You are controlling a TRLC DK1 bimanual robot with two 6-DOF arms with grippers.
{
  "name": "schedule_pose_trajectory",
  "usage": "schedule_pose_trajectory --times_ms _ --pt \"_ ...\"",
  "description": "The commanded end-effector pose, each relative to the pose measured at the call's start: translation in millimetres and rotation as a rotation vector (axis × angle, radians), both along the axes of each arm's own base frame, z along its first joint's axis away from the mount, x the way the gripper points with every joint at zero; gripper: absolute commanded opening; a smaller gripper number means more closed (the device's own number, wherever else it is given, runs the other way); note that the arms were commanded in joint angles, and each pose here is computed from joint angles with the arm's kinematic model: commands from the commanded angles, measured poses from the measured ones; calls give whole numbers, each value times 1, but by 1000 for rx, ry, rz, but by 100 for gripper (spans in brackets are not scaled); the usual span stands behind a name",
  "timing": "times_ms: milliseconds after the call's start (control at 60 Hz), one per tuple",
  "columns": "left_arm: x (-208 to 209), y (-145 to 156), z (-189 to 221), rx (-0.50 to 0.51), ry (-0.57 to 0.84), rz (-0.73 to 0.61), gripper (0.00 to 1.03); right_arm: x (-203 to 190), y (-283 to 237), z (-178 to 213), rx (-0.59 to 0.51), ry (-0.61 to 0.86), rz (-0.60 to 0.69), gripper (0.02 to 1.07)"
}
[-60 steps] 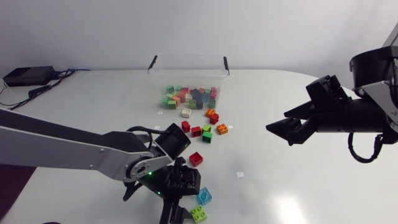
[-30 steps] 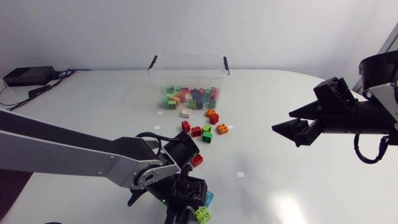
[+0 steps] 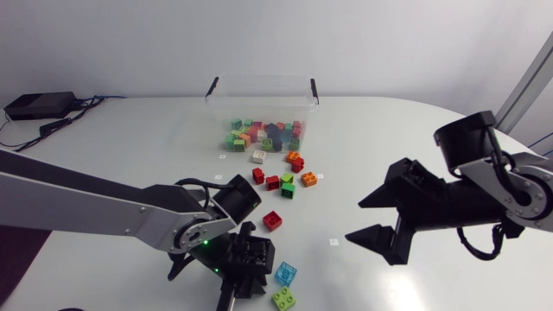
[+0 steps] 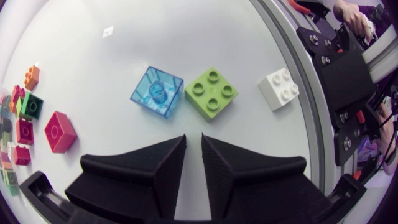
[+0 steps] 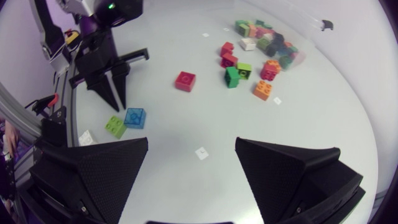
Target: Place the duplo bricks in the container
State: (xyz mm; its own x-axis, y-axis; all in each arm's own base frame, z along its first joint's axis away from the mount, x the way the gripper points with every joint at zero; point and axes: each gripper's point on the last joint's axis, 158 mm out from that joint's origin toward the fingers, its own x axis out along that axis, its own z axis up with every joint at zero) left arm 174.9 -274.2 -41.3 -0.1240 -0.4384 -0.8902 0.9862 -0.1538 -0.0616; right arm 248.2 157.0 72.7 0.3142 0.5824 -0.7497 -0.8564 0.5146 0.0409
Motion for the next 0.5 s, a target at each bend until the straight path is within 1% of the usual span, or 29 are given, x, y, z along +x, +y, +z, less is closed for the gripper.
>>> schedule_pose_trajectory --times_ms 0,117,150,167,183,200,267,283,333,367,450,483 --pt "-11 27 -15 59 35 8 21 -21 9 -22 -43 51 82 103" --pt "-11 35 -13 64 39 31 23 -38 24 -38 -88 89 157 103" --pt "-11 37 -11 63 38 36 27 -44 28 -42 -100 96 186 103" --pt "-11 38 -11 64 40 39 33 -47 30 -43 -104 101 196 103" --pt "-11 39 -10 64 40 41 37 -52 33 -46 -110 106 218 103" --pt "-12 40 -10 67 43 42 46 -54 34 -47 -115 108 229 103" --pt "-13 43 -9 72 48 48 55 -64 40 -54 -136 116 275 103" --pt "-13 44 -8 73 47 52 62 -68 43 -58 -148 121 300 103" --pt "-11 47 -9 79 40 61 78 -67 46 -64 -160 124 316 103" --pt "-10 49 -8 81 37 68 82 -63 49 -68 -172 124 321 103" --pt "-8 52 -5 76 30 81 82 -57 59 -77 -193 130 330 103" --pt "-8 53 -4 75 26 84 82 -52 64 -82 -206 127 314 103"
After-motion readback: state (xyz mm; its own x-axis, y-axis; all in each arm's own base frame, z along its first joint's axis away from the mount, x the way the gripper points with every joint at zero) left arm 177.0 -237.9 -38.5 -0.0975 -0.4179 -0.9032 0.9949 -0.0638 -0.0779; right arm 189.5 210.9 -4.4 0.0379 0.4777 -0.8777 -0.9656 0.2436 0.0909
